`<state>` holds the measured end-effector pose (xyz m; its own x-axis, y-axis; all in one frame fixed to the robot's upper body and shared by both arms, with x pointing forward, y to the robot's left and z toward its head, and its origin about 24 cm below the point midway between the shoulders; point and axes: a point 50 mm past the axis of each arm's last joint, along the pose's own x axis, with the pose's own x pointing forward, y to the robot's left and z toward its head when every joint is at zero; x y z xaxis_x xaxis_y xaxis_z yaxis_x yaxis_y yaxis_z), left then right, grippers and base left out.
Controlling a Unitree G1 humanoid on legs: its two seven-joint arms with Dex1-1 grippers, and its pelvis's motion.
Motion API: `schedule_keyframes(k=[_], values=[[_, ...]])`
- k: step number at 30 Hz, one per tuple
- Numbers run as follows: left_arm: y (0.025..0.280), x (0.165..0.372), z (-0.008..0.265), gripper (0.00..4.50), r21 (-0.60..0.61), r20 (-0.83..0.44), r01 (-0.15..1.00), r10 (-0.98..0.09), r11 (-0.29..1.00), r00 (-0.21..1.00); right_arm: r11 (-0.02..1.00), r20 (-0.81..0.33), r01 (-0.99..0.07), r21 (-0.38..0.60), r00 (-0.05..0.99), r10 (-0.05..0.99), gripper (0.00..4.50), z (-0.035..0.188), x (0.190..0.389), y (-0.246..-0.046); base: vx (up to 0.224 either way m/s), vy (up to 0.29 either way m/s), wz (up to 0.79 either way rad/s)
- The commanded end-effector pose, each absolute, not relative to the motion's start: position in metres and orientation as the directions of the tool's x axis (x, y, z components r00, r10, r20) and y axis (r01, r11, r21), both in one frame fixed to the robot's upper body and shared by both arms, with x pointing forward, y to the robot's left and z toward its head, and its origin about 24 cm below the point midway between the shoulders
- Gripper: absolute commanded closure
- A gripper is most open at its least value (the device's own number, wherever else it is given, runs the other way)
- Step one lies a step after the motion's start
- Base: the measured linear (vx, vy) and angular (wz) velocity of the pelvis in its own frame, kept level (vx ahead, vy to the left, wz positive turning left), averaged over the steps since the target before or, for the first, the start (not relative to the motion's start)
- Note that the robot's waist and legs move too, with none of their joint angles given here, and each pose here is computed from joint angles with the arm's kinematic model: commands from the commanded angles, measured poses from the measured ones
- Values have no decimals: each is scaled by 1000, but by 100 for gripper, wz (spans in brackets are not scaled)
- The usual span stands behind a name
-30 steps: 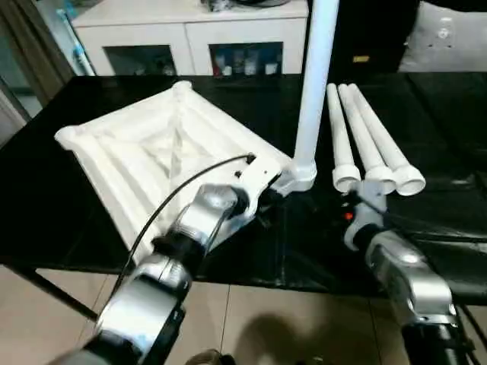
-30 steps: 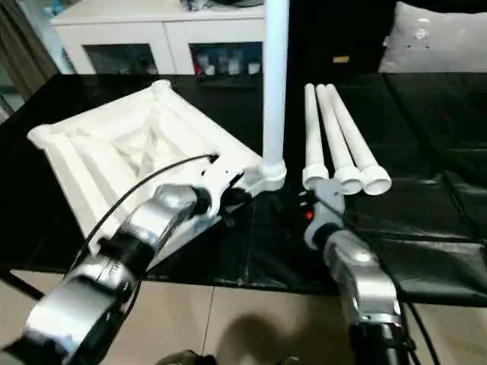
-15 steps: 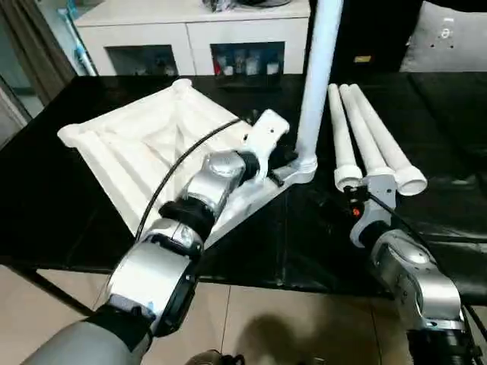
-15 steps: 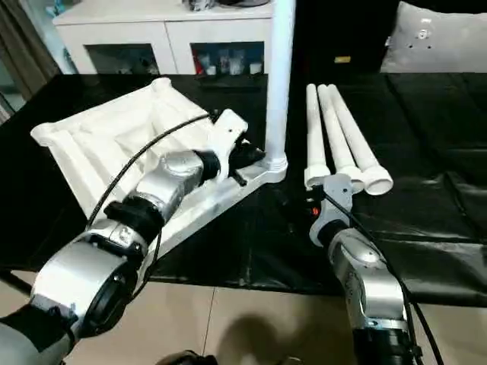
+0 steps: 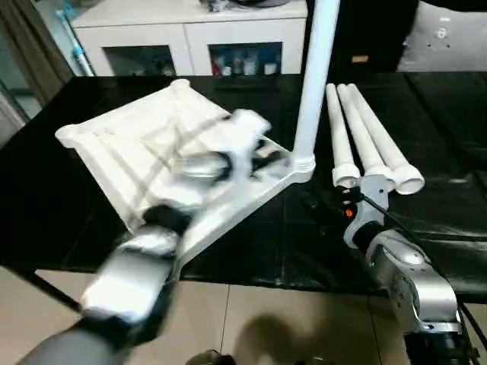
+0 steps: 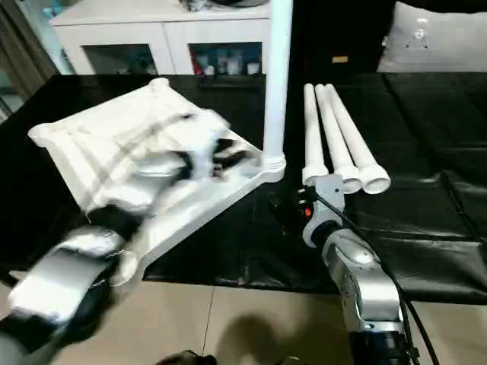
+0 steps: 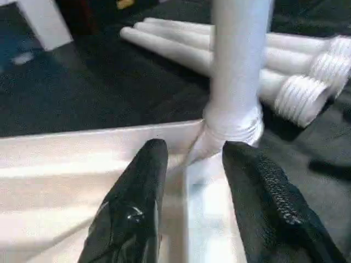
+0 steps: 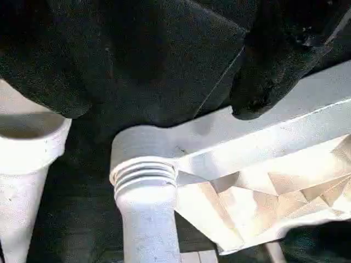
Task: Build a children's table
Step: Rotate table base
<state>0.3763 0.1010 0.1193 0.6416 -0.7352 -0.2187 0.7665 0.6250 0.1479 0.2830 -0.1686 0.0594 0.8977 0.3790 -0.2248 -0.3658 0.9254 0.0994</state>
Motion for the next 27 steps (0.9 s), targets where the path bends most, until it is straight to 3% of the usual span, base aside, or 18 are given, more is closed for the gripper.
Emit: schedule_keyframes(k=[1, 4, 10, 14, 17, 18, 27], values=[[114, 365, 128, 261, 186, -249, 812, -772, 554, 584, 888, -233, -449, 97, 857, 459, 0, 63, 281, -157, 0, 0, 0], [153, 342, 132, 261, 250, -341, 858, -789, 449, 512, 838, -251, -539, 86, 802, 541, 0, 64, 278, -146, 0, 0, 0], [192, 323, 135, 261, 244, -447, 866, -742, 436, 499, 820, -251, -569, 65, 786, 565, 0, 65, 280, -141, 0, 0, 0], [244, 307, 137, 261, 267, -613, 825, -573, 499, 545, 784, -266, -620, 35, 751, 605, 0, 65, 279, -136, 0, 0, 0], [264, 299, 138, 261, 281, -683, 808, -484, 517, 547, 774, -280, -633, 19, 740, 612, 0, 65, 279, -135, 0, 0, 0], [278, 295, 139, 261, 300, -726, 790, -410, 535, 553, 768, -292, -640, 10, 733, 615, 0, 63, 281, -133, 0, 0, 0], [298, 286, 137, 261, 323, -836, 776, -221, 542, 503, 746, -295, -666, -20, 717, 632, 0, 63, 285, -120, 0, 0, 0]])
